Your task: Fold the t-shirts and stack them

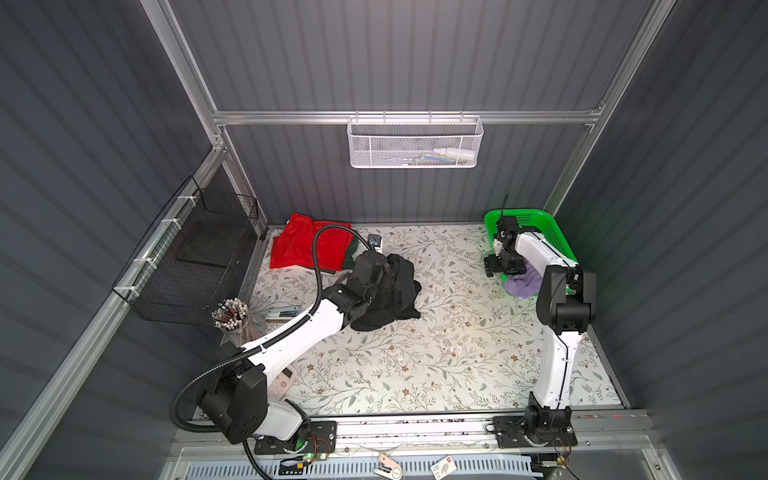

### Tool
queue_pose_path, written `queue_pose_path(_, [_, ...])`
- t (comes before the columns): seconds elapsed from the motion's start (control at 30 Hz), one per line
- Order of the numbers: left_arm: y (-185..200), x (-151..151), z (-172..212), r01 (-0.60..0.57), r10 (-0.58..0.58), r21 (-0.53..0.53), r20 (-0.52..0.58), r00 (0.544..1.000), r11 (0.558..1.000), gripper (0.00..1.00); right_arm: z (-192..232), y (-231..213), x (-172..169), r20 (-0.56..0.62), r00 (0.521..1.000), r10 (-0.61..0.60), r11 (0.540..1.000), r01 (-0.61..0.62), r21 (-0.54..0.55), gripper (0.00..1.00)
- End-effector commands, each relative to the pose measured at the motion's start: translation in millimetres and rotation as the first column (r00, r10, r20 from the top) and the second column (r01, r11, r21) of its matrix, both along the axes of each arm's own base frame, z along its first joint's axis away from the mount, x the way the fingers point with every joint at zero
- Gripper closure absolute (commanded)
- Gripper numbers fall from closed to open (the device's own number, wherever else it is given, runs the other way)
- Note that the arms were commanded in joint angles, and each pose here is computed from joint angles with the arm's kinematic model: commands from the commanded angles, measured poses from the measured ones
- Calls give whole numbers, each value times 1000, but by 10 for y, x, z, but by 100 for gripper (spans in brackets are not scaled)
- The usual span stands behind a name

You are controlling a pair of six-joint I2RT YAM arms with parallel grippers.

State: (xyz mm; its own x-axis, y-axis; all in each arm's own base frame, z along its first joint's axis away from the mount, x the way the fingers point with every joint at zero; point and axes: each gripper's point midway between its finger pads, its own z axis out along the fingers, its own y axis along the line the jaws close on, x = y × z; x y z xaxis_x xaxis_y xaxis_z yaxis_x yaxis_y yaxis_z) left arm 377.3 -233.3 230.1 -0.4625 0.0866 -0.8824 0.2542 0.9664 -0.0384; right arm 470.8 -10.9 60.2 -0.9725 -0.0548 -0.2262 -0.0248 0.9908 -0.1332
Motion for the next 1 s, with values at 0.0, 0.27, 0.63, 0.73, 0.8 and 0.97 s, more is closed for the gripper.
queue_pose_path(0.0, [44, 21, 135, -18, 18, 15, 24, 1000, 1000, 27, 320, 145, -56, 74, 997, 26, 998, -31, 56, 1])
queue_pose_path(0.27, [372, 32, 309, -171, 170, 37, 17, 985, 985, 0, 904, 538, -235, 213, 977, 8, 985, -44, 164, 1])
queue_pose_path(0.63, [625, -444, 236, -169, 174, 46, -142, 975, 985, 0, 1281, 1286, -601, 315, 947, -55, 893, -94, 440, 1])
queue_pose_path(0.73, [604, -561, 222, -121, 124, 28, -169, 978, 992, 0, 1386, 1463, -670, 335, 939, -80, 831, -123, 542, 1])
queue_pose_path(0.8, [565, -630, 143, -86, 90, 29, -214, 973, 996, 0, 1392, 1582, -726, 326, 941, -92, 785, -133, 605, 1])
queue_pose_path(0.97, [465, -804, -250, -22, 32, 32, -358, 933, 999, 0, 1133, 1817, -894, 270, 958, -97, 732, -116, 672, 1])
